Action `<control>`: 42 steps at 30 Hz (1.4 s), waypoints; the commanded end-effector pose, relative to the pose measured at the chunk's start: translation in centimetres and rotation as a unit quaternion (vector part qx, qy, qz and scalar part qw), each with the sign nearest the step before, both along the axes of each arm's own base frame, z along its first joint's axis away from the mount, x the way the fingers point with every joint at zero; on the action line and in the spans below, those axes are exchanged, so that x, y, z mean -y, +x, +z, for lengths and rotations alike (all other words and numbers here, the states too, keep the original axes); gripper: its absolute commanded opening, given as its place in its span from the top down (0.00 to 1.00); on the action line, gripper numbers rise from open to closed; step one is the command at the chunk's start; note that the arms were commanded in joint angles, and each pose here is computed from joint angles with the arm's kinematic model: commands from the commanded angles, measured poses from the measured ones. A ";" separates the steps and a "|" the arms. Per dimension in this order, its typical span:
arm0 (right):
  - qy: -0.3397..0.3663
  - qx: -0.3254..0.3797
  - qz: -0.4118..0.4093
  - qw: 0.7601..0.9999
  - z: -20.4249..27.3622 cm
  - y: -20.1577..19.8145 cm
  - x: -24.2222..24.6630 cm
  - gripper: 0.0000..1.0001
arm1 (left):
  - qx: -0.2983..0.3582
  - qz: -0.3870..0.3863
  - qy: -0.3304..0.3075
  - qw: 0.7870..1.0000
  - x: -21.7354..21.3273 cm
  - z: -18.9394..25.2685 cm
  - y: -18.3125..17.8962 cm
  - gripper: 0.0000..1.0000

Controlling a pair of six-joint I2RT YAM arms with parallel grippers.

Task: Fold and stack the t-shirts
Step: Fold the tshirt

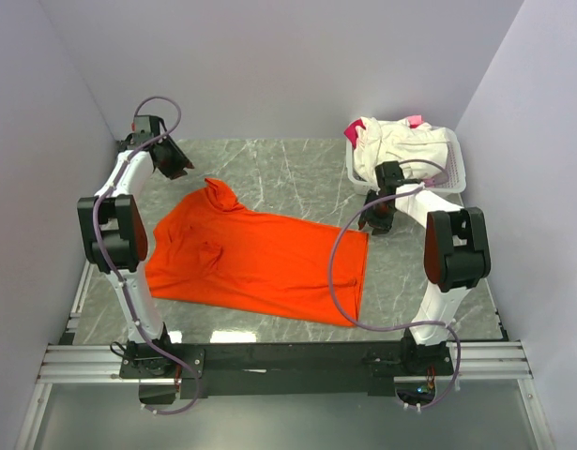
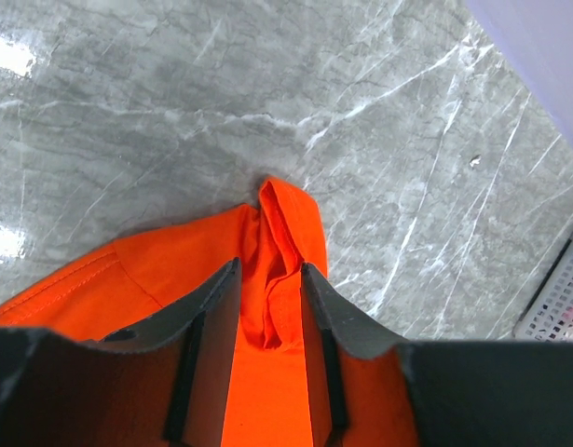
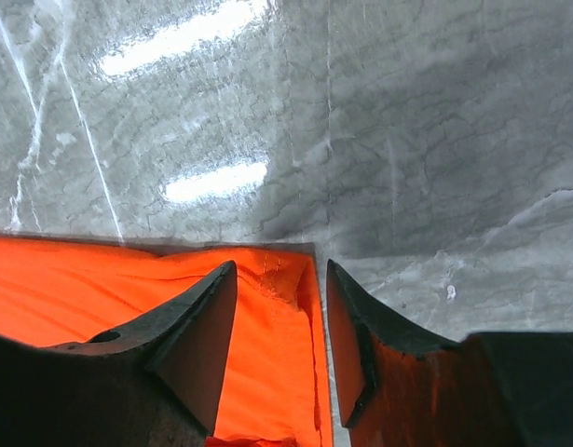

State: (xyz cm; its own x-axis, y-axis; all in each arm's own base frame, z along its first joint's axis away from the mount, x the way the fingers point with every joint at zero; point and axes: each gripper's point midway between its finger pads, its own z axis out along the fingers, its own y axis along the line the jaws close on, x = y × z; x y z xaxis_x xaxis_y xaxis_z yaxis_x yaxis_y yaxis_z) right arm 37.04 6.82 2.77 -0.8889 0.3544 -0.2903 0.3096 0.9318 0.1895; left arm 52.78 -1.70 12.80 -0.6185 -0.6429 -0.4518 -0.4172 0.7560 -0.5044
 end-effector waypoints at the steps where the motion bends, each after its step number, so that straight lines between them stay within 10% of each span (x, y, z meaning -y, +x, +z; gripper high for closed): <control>1: 0.016 -0.030 -0.008 0.999 -0.3 -2.3 -0.6 0.50 | 0.026 -0.007 -0.010 1.000 0.6 2.0 1.2 0.62; 11: 0.012 -0.042 -0.005 0.999 -1.5 -3.2 -0.9 0.55 | 0.024 -0.015 -0.012 1.000 1.1 1.5 1.4 0.63; 26: 0.010 -0.039 -0.007 0.999 -1.1 -2.9 -1.0 0.96 | -0.012 -0.027 -0.015 0.999 2.5 -2.3 2.3 0.65; 42: 0.008 -0.042 -0.002 0.999 -0.7 -3.2 -1.6 0.99 | -0.040 -0.025 -0.027 0.999 4.1 -5.9 3.2 0.60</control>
State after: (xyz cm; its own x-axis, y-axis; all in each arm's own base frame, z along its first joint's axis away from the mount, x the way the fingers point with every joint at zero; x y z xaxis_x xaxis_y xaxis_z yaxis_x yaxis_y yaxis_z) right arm 34.21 8.32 1.46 -0.9069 0.3658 -0.2092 0.3289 0.9248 0.1914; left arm 54.79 -5.48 5.76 -0.7031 -0.6206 -0.3471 -0.4323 0.7606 -0.4843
